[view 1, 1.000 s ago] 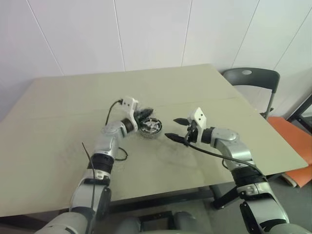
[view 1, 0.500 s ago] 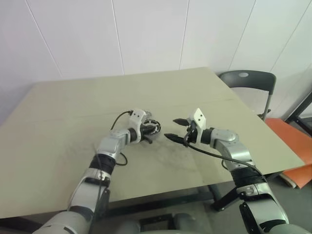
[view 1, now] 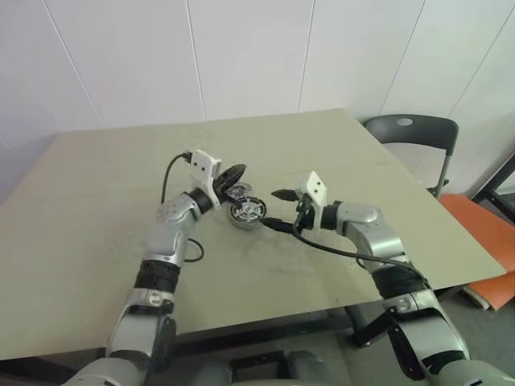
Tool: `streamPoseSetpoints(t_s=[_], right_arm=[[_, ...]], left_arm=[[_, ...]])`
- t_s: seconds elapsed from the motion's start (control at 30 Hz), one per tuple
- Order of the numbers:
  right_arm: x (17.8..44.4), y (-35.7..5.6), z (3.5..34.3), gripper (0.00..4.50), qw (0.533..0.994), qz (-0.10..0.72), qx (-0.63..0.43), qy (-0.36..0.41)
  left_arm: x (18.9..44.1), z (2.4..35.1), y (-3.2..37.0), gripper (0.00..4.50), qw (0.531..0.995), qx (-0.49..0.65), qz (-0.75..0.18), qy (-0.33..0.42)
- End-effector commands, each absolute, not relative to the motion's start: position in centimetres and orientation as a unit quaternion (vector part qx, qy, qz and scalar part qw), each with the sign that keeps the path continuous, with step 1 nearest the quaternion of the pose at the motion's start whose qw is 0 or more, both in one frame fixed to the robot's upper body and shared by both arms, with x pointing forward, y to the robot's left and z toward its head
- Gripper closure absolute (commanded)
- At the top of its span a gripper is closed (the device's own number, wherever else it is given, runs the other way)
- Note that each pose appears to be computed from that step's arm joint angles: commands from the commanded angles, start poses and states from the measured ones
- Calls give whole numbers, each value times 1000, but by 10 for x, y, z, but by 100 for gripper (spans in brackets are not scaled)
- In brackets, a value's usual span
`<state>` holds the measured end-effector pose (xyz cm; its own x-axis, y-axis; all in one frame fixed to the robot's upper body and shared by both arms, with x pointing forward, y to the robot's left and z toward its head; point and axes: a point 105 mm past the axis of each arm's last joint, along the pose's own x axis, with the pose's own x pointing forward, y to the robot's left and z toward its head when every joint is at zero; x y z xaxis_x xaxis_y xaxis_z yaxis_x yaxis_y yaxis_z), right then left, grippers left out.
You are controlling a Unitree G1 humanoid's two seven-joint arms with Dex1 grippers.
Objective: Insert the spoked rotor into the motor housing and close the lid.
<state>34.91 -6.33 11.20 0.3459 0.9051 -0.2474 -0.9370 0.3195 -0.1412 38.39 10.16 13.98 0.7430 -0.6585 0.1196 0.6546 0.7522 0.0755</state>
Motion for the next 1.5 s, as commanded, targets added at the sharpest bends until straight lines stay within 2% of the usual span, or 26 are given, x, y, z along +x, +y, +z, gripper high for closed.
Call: streamPoseSetpoints(t_s=[0.03, 0.2, 0.37, 0.57, 0.73, 0.9, 1.03, 1.5], right_arm=[[346, -53, 133, 0, 769, 604, -207, 33], [347, -50, 135, 0, 691, 637, -338, 38], [362, -50, 136, 0, 624, 619, -475, 32], [379, -61, 123, 0, 545, 593, -592, 44], [395, -65, 125, 0, 496, 566, -657, 43], [406, -57, 130, 0, 478, 548, -686, 36], [410, -42, 131, 0, 481, 542, -689, 23], [407, -40, 103, 0, 466, 553, -689, 49]], left_arm=[[371, 143, 113, 449, 929, 32, -358, -87], [348, 121, 154, 449, 937, 81, -334, -59], [328, 110, 181, 449, 944, 106, -309, -45], [306, 105, 180, 449, 943, 99, -316, -43], [301, 102, 175, 449, 944, 73, -318, -40], [303, 99, 173, 449, 946, 60, -316, -40], [309, 98, 171, 449, 947, 53, -315, -40], [320, 101, 169, 449, 944, 57, -322, -42]])
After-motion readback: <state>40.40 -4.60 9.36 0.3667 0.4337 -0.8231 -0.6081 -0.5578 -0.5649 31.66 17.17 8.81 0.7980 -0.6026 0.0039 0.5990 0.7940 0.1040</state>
